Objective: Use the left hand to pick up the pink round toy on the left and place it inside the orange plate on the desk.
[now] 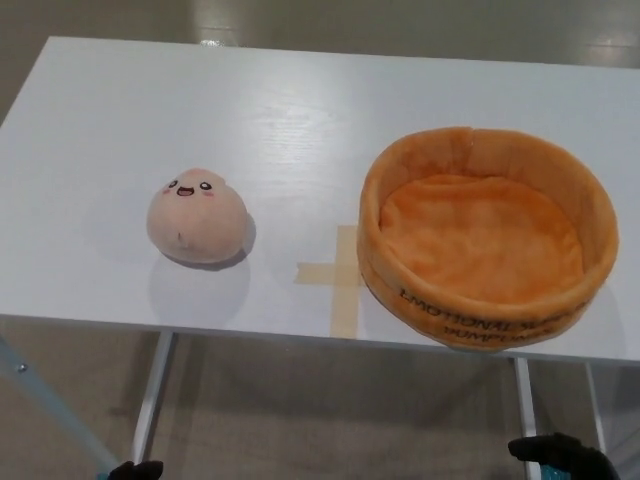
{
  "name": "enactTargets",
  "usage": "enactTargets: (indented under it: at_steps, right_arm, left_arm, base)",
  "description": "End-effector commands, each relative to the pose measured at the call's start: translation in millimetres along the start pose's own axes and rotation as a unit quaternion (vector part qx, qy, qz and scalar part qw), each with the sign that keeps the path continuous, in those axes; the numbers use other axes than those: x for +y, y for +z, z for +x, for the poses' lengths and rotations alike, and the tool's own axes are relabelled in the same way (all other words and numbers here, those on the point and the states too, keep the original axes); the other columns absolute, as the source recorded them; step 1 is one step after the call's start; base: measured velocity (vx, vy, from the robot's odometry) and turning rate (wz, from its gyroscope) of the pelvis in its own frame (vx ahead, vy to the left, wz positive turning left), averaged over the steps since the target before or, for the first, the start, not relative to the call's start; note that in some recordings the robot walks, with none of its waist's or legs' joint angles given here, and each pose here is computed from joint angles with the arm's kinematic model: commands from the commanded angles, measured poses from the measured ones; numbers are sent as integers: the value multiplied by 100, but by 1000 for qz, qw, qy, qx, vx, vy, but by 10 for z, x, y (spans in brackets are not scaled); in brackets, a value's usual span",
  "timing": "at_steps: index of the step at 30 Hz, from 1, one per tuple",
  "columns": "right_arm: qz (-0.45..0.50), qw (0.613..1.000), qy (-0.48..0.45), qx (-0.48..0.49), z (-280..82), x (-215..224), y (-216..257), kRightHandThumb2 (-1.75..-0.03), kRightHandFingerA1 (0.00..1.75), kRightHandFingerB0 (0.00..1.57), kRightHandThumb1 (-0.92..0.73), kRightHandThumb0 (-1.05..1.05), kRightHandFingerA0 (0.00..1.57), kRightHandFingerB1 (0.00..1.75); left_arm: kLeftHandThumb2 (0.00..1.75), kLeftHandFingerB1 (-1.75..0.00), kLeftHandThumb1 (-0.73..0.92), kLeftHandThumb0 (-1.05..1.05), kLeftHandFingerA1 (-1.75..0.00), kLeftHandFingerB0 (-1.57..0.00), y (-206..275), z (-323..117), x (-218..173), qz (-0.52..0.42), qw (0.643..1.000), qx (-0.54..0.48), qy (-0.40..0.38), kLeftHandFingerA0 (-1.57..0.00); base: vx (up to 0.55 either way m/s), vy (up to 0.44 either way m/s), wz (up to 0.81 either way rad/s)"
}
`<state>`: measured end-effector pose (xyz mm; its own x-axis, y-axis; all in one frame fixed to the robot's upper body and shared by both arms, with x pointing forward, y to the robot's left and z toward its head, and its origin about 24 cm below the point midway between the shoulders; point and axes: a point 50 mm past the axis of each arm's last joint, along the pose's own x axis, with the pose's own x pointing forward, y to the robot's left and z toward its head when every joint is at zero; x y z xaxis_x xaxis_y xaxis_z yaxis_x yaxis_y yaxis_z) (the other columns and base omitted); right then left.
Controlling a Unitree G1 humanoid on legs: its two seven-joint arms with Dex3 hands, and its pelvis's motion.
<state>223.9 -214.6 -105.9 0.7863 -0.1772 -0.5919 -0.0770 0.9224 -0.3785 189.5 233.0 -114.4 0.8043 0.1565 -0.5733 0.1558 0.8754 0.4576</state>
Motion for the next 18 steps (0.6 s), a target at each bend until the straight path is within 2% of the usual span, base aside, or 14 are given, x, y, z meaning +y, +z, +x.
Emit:
enactTargets:
  at_steps: [1, 4, 5, 12, 18]
  right_arm:
    - [-5, 1000, -7, 3, -22, -16, -57, -57, 84, 42, -58, -25, 49, 72]
    - [-7, 1000, -9, 0, -12, -41, -37, -59, 84, 42, -57, -27, 49, 72]
    - [2, 1000, -9, -2, -7, -54, -24, -58, 86, 42, -56, -27, 49, 73]
    - [-7, 1000, -8, -1, 4, -75, -10, -57, 85, 43, -57, -26, 50, 73]
    - [0, 1000, -9, 0, 16, -79, 12, -56, 86, 42, -58, -23, 49, 72]
  left_arm:
    - [64, -34, 48, -42, -38, -18, -99, -106, -2, 24, 998, -27, -47, -18]
    - [64, -34, 47, -42, -38, -18, -122, -162, 16, 28, 996, -47, -69, -18]
    - [92, -50, 40, -23, -52, -9, -159, -231, 44, 26, 993, -61, -101, -9]
    - [91, -50, 38, -23, -52, -11, -106, -492, 138, 76, 970, -142, -183, -11]
    - [94, -49, 41, -26, -51, -7, 211, -725, 127, 108, 937, -238, -231, -7]
  base:
    - [0, 0, 0]
    - [0, 0, 0]
    - [0, 0, 0]
    - [0, 0, 0]
    - [0, 0, 0]
